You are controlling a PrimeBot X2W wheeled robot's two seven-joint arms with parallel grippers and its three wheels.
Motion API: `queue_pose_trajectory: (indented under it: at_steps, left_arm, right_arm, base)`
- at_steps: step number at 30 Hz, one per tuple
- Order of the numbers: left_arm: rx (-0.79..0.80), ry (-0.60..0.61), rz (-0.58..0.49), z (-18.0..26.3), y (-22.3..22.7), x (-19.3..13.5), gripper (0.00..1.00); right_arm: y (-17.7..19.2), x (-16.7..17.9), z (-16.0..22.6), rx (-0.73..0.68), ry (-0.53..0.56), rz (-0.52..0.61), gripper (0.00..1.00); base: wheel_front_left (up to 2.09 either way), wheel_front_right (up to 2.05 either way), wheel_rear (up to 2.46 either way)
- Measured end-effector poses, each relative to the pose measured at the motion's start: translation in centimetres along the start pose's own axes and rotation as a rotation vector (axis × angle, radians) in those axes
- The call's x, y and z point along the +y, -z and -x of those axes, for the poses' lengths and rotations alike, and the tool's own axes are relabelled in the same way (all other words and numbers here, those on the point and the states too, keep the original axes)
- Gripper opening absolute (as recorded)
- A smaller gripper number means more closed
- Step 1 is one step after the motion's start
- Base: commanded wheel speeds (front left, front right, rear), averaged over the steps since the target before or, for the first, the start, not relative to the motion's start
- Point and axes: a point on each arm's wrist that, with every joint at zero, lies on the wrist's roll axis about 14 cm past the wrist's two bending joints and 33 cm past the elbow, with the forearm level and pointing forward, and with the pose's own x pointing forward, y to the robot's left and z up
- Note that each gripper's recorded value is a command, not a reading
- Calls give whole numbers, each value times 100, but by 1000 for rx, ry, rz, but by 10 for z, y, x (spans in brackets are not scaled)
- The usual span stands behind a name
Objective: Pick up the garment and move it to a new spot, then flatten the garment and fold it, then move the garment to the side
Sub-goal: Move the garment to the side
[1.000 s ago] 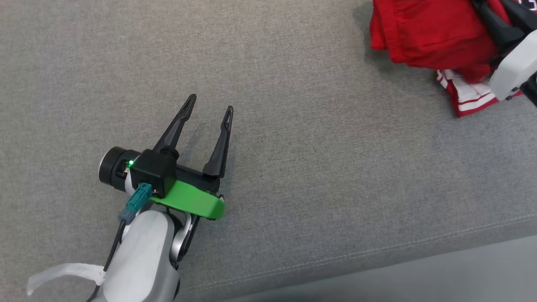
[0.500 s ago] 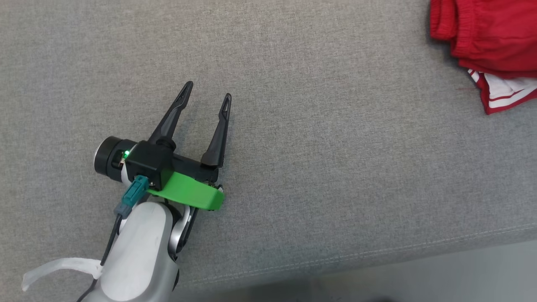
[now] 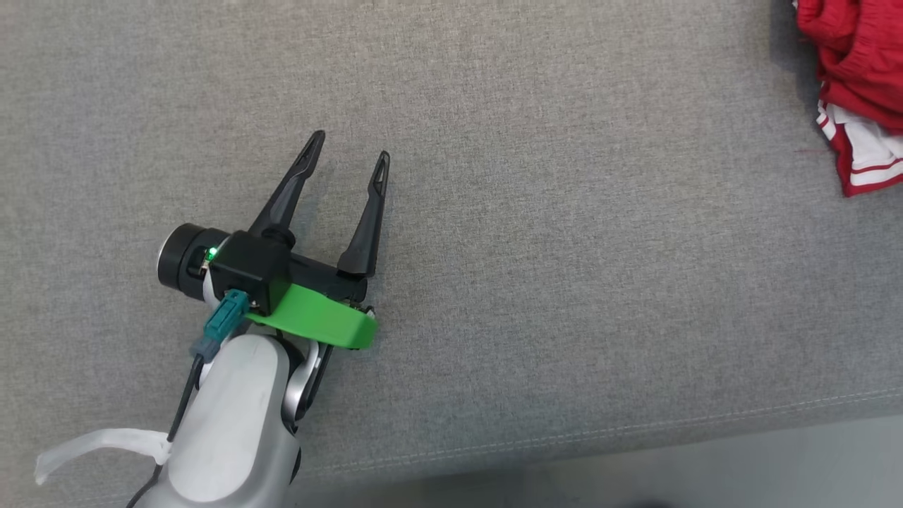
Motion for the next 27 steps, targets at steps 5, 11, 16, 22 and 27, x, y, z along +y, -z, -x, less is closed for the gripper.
queue_pose_trajectory:
  at_steps: [5,11,16,22,27]
  left_arm:
    - [-18,-43,-9,14,-14,7,100]
    - [-29,-114,-40,41,-29,21,100]
    - [-71,-156,-68,61,-52,26,100]
    - [-113,-200,-83,85,-72,28,100]
    - [-140,-222,-92,103,-84,27,100]
  right_arm:
    - [-54,8,11,-182,-12,-86,100]
    - [-75,44,55,-353,-83,-150,100]
    - [-66,92,108,-442,-142,-191,100]
    - [-65,144,161,-511,-217,-231,100]
    - [-68,164,190,-547,-241,-249,100]
  base:
    - [0,0,0]
    - [0,0,0]
    - [0,0,0]
    - [0,0,0]
    - [0,0,0]
